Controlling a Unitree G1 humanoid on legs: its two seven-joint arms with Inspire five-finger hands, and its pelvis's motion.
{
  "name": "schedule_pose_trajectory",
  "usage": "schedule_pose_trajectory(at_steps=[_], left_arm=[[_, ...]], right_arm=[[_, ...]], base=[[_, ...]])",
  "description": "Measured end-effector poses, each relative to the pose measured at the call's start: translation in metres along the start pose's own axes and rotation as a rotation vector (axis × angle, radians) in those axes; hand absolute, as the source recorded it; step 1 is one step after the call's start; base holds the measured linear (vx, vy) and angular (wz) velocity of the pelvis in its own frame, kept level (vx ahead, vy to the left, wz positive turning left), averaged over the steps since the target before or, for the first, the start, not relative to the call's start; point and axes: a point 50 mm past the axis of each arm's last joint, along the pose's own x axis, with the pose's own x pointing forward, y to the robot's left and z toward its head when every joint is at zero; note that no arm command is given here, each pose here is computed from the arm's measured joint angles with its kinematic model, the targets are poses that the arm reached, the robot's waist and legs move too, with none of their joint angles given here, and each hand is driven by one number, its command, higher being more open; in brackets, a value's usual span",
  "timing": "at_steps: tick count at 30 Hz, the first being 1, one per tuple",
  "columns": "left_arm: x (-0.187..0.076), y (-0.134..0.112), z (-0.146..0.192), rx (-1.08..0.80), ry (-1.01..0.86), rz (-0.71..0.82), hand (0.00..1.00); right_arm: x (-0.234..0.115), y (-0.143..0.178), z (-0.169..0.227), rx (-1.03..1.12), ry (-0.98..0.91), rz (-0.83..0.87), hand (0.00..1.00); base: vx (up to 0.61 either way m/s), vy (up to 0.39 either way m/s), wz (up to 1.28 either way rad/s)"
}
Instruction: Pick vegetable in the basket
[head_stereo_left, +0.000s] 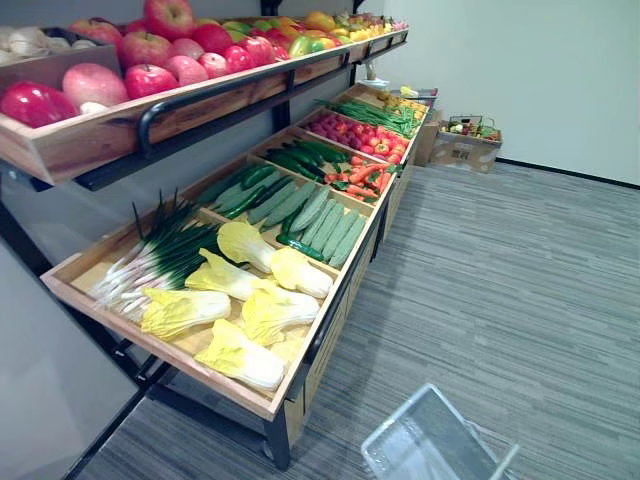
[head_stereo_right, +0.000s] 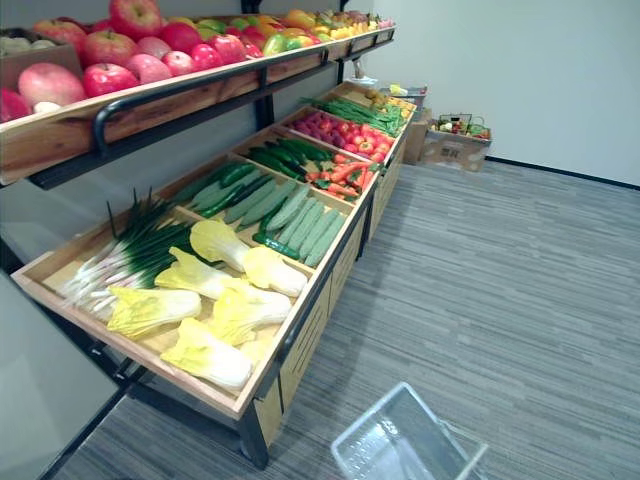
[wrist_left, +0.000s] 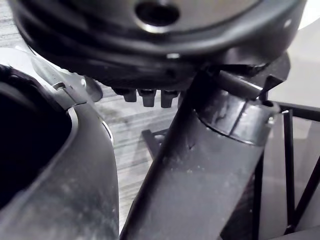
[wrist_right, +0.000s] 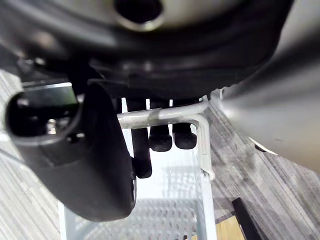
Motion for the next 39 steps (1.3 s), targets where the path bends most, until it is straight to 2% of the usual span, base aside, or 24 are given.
schedule_pose_trajectory(at_steps=[6, 11, 14, 19, 25, 29, 32, 39], left_arm=[[0.004, -0.009, 0.003, 0.015, 0.0, -0.032, 1.0], [0.009, -0.024, 0.0, 0.031, 0.017, -0.094, 1.0], [0.008, -0.022, 0.002, 0.059, 0.032, -0.096, 1.0], [0.008, -0.014, 0.011, 0.052, 0.009, -0.076, 1.0], [0.009, -0.009, 0.027, 0.076, -0.007, -0.04, 1.0], [0.012, -0.022, 0.027, 0.029, -0.035, -0.08, 1.0], [0.015, -0.036, 0.028, -0.069, -0.087, -0.142, 1.0], [0.016, -0.05, 0.027, -0.089, -0.112, -0.222, 1.0]], right_arm=[[0.0, -0.001, 0.0, -0.044, -0.004, -0.017, 0.0], [0.001, 0.002, 0.02, -0.051, -0.078, -0.023, 0.0], [0.001, -0.002, 0.035, -0.025, -0.131, -0.032, 0.0], [0.0, -0.007, 0.027, 0.018, -0.099, -0.061, 0.0], [-0.003, -0.028, 0.012, -0.024, -0.024, -0.124, 0.0], [-0.003, -0.027, 0.015, -0.064, -0.008, -0.122, 0.0], [-0.003, -0.032, 0.017, -0.191, 0.02, -0.123, 0.0], [-0.002, -0.028, 0.03, -0.207, -0.027, -0.088, 0.0]], base=[[0.03, -0.017, -0.23], [-0.04, 0.02, -0.52], [-0.06, 0.02, -0.41], [0.02, -0.083, -0.29], [0.27, -0.453, -0.09], [0.37, -0.523, -0.13], [0.38, -0.379, -0.07], [0.24, -0.093, 0.04]])
